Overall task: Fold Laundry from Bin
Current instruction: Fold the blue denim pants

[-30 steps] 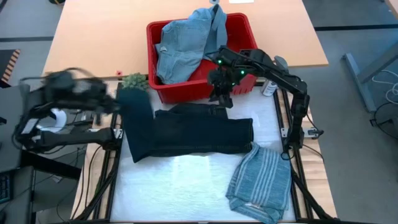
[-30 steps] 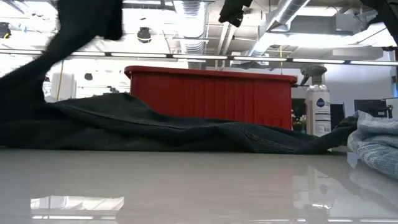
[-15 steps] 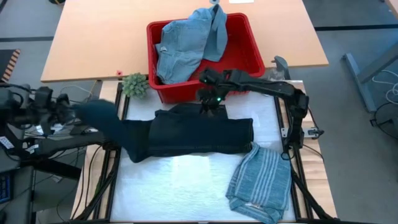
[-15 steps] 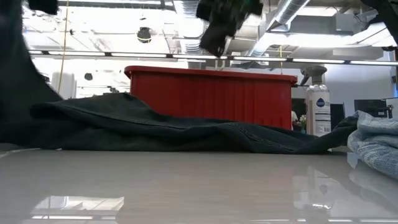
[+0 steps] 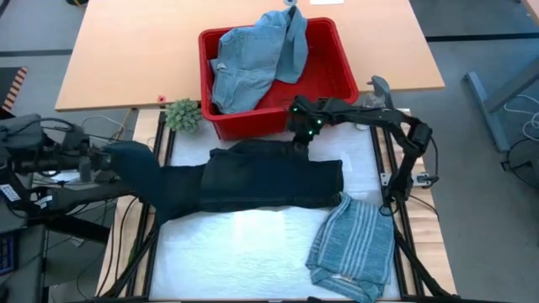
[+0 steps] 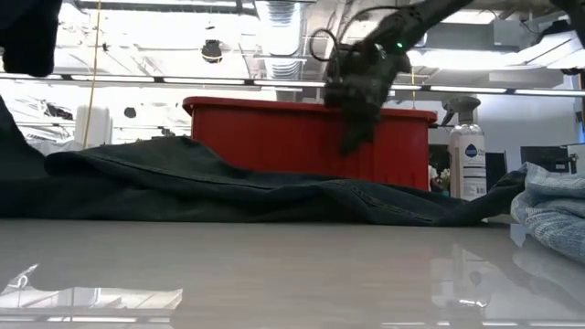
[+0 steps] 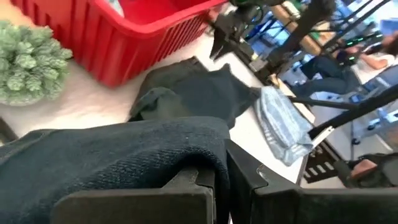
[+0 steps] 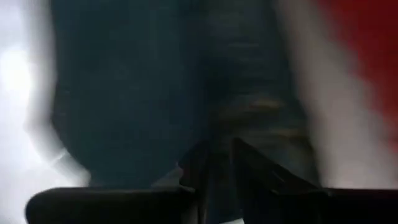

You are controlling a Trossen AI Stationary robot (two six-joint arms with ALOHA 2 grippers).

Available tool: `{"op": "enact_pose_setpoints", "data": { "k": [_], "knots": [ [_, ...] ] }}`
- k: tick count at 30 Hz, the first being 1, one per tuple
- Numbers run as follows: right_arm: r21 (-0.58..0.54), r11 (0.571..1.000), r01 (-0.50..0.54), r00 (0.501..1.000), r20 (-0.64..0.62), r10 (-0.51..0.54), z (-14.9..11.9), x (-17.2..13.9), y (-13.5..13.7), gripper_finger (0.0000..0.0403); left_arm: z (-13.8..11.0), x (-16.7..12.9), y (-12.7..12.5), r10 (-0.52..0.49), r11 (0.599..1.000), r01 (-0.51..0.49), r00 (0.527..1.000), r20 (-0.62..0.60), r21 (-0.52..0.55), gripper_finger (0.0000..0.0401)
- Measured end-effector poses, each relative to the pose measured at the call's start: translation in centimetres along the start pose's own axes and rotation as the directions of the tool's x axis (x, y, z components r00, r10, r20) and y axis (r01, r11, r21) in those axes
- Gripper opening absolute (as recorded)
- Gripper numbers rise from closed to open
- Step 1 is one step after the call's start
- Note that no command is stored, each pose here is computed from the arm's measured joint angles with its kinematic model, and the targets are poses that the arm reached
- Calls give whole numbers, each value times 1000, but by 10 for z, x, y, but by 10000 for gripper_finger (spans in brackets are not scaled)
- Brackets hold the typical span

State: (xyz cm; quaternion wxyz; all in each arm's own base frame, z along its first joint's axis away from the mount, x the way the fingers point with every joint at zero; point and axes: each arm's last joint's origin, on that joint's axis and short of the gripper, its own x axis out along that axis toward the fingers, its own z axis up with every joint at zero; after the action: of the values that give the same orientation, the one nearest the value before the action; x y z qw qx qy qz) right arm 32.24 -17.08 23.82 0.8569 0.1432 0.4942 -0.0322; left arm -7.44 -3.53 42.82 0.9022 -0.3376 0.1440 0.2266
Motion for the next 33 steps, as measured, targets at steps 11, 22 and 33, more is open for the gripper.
{"op": "enact_pose_setpoints", "data": {
  "k": [11, 22, 33],
  "knots": [
    [-5, 985, 170, 958, 235, -164, -12, 32, 39, 19, -5, 48, 7, 80, 996, -84, 984, -162, -15, 0],
    [66, 973, 223, 927, 294, -233, -22, 71, 40, 16, 3, 68, 3, 51, 999, -52, 995, -81, -11, 0],
    [180, 946, 270, 957, 57, -284, -46, 114, 52, 16, 10, 79, -1, 39, 997, -47, 993, -111, -63, 0]
  ]
}}
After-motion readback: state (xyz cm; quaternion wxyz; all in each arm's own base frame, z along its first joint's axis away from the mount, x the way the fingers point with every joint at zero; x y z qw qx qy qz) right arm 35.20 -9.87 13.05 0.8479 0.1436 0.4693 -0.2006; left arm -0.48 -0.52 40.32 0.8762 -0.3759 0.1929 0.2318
